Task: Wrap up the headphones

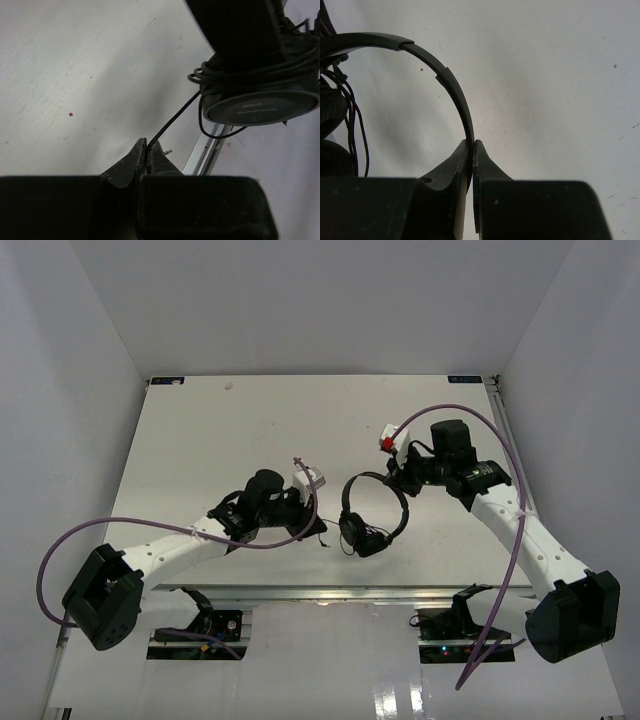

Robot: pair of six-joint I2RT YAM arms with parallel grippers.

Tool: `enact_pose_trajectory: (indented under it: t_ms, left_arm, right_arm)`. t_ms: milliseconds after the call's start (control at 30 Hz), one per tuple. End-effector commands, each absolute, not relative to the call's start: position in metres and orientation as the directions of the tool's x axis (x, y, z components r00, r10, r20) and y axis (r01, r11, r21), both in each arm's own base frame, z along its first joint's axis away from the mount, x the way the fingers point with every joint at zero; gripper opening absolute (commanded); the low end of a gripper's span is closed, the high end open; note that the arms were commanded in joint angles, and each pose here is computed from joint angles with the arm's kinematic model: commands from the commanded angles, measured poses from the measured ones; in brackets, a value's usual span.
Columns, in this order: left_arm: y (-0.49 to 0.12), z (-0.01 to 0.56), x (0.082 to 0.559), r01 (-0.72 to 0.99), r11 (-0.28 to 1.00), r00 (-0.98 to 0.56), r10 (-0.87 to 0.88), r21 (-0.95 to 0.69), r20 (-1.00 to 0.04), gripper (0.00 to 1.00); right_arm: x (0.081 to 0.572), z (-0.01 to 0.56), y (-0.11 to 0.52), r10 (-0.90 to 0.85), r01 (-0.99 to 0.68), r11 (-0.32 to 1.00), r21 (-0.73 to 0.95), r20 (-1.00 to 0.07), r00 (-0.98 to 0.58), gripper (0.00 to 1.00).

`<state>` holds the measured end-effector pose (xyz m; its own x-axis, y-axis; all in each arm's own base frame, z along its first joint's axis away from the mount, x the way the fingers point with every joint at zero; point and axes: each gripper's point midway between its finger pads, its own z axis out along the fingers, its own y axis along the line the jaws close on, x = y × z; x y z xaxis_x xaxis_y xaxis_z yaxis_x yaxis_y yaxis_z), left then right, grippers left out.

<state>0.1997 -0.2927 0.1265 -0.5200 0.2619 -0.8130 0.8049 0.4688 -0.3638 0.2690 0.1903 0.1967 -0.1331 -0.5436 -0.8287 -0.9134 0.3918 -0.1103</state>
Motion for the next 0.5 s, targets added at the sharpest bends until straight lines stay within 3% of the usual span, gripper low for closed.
enact_pose_trajectory:
  t_ms: [0,233,467]
  left_arm:
    - [-0.297,0.139,0.197,0.785,0.439,-0.588,0.305,-0.437,-0.749,0.0]
    - [-0.296,0.13,0.227,0.732,0.518,-0.641,0.3,-0.444,-0.707,0.0]
    - [-0.294,0.121,0.265,0.669,0.533,-0.713,0.264,-0.518,-0.65,0.0]
  right_arm:
    - [0.285,0.181,0.19,-0.598,-0.896,0.397,-0.2,-0.797,-0.087,0.08]
    - [0.297,0.158,0.205,-0.61,-0.902,0.385,-0.196,-0.787,-0.089,0.08]
    - [0.335,0.144,0.205,-0.598,-0.833,0.506,-0.223,-0.786,-0.153,0.08]
